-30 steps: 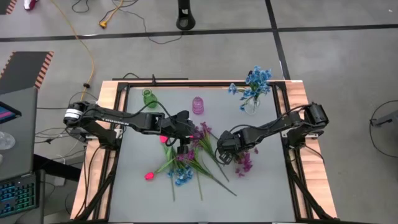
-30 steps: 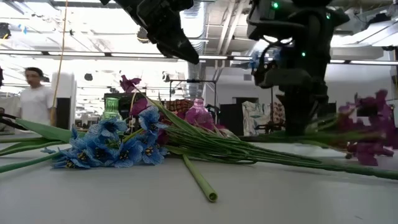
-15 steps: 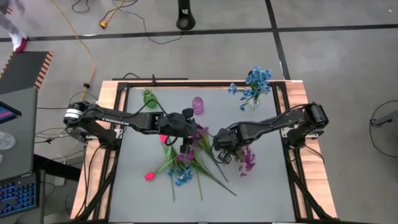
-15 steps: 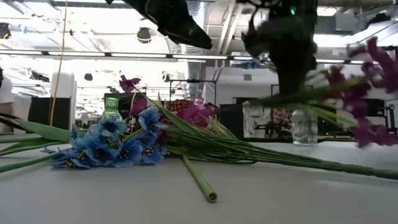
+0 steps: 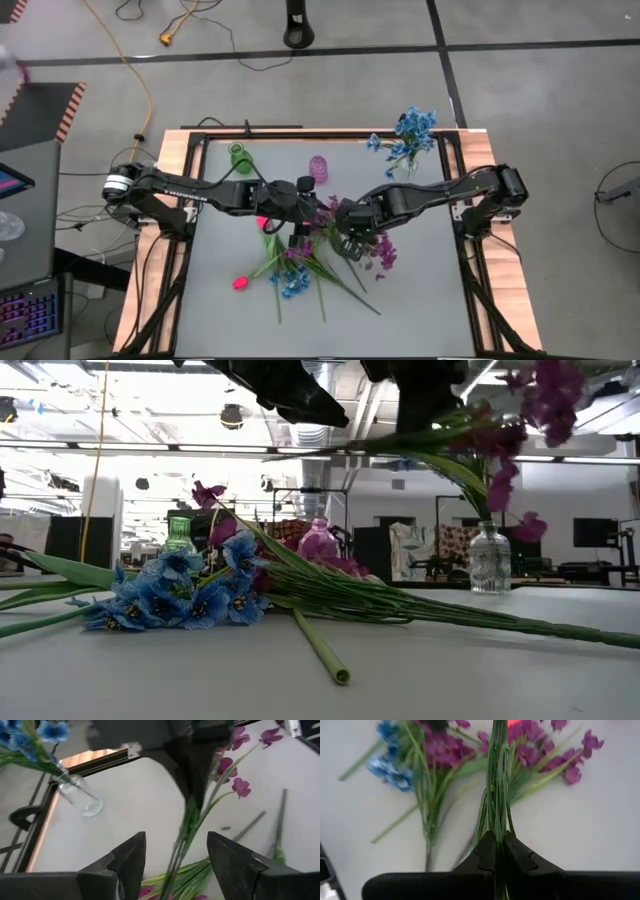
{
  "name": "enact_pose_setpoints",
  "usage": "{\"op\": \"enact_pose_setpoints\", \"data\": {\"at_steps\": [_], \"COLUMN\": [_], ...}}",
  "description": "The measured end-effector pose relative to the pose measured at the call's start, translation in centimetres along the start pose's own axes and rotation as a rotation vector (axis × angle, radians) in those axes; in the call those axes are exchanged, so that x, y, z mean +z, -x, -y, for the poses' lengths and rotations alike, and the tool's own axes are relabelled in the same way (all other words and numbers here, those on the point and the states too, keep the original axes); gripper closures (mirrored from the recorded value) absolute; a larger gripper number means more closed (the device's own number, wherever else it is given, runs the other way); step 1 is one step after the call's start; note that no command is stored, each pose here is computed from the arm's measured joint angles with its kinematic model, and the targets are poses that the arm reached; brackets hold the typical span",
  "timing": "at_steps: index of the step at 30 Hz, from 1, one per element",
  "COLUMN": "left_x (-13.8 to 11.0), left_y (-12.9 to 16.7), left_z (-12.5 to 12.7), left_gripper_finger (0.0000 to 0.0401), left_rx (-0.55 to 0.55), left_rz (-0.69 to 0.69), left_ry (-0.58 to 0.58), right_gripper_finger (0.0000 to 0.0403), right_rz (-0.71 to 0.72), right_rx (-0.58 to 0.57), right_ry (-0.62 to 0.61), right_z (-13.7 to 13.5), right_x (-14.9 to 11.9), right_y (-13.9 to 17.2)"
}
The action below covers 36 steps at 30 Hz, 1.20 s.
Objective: Sort flowers into vase by color
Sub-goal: Put the right purple flowers into the green vase
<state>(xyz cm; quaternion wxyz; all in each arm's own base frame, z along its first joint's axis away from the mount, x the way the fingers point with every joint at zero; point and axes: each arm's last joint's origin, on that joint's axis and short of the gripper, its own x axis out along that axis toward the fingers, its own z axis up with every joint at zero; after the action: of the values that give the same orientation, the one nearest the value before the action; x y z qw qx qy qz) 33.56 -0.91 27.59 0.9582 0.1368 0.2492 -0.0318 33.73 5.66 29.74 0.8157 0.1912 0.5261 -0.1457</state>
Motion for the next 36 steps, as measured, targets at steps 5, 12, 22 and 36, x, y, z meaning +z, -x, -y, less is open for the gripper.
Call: {"op": "enact_pose_setpoints", "data": {"at_steps": [5, 12, 22, 36], "left_x": [0.0, 0.0, 0.2, 0.4], "left_y": [0.0, 0.0, 0.0, 0.0], "left_z": [0.0, 0.0, 1.0, 1.6], "left_gripper_finger": [0.0202, 0.0202, 0.0203, 0.0203], "left_rx": [0.002, 0.004, -0.024, -0.023], "left_rz": [0.000, 0.000, 0.006, 0.005], "left_ry": [0.000, -0.035, -0.145, -0.152], "right_gripper_finger": [0.0360, 0.0360, 0.0360, 0.0360], "right_rz": [0.022, -0.013, -0.124, -0.185], "right_rx": [0.020, 0.154, 0.383, 0.474], "right_ry": [-0.020, -0.171, -0.383, -0.534], "right_z": [0.1, 0.7, 1.5, 2.0], "right_x": [0.8, 1.9, 3.4, 4.1], "right_y": [0.7, 0.7, 0.9, 1.0]}}
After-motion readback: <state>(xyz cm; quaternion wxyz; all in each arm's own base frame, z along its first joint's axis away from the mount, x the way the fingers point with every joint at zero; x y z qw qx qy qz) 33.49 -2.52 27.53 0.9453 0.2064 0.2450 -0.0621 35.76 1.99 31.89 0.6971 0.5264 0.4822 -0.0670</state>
